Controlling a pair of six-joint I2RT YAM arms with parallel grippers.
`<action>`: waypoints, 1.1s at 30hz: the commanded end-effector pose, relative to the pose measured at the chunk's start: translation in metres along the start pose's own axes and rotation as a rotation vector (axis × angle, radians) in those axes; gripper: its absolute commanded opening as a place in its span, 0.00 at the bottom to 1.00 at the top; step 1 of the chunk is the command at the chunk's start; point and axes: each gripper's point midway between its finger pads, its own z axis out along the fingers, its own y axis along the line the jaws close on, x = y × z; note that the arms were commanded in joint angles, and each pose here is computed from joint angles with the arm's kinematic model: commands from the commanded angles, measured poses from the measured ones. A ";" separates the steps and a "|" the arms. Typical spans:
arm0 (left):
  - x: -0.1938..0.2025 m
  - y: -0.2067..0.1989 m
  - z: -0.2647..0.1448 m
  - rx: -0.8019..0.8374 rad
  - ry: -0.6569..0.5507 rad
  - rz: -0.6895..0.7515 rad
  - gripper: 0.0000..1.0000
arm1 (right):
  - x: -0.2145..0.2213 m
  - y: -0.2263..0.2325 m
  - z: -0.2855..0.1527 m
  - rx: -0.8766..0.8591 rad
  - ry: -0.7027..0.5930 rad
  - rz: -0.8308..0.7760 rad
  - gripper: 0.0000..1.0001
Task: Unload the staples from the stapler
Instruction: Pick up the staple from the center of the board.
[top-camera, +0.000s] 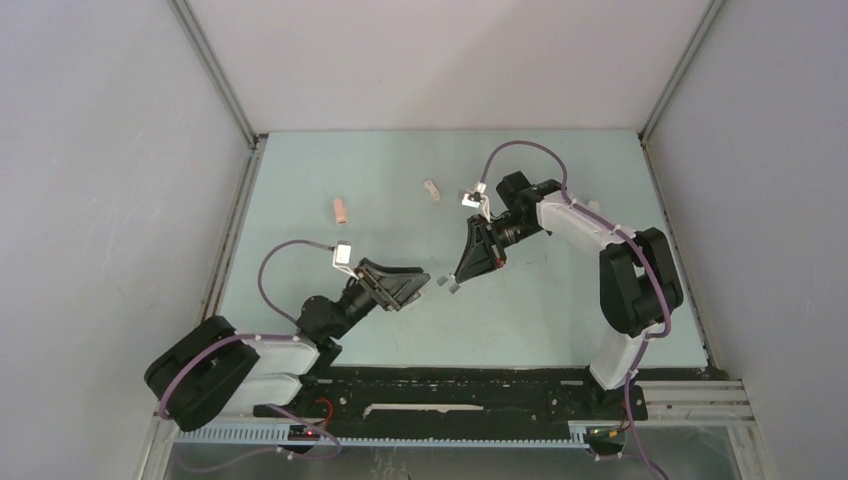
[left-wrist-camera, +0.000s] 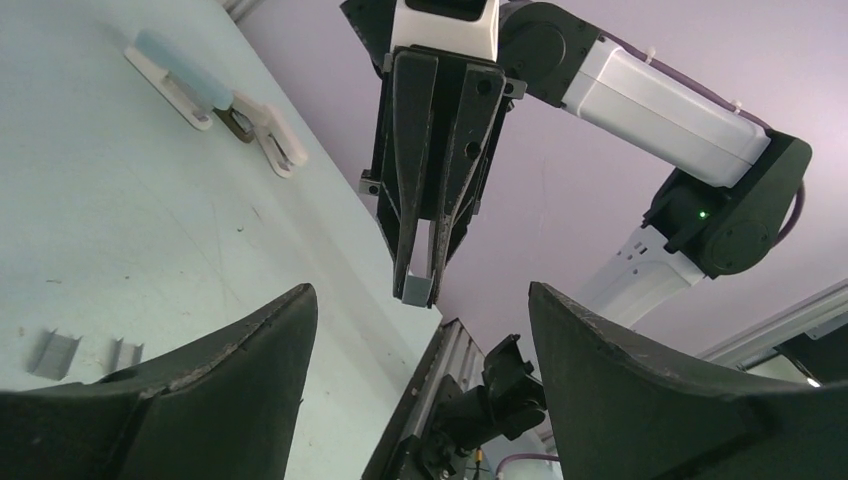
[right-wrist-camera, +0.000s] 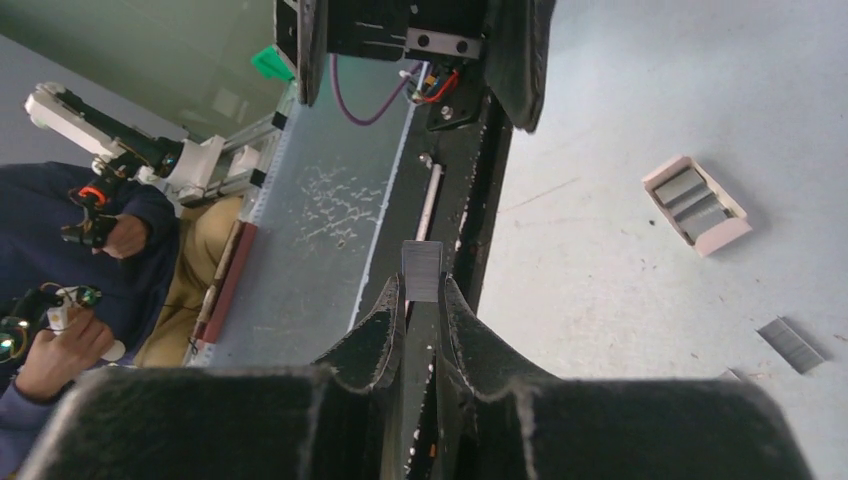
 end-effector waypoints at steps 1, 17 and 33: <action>-0.009 -0.028 0.019 0.112 0.001 -0.006 0.82 | -0.021 0.019 0.002 -0.057 -0.042 -0.008 0.10; 0.013 -0.030 0.038 0.136 0.086 -0.025 0.59 | -0.018 0.017 0.009 -0.086 -0.042 0.034 0.10; 0.024 -0.027 0.047 0.131 0.123 -0.052 0.41 | -0.018 0.014 0.006 -0.088 -0.054 0.054 0.10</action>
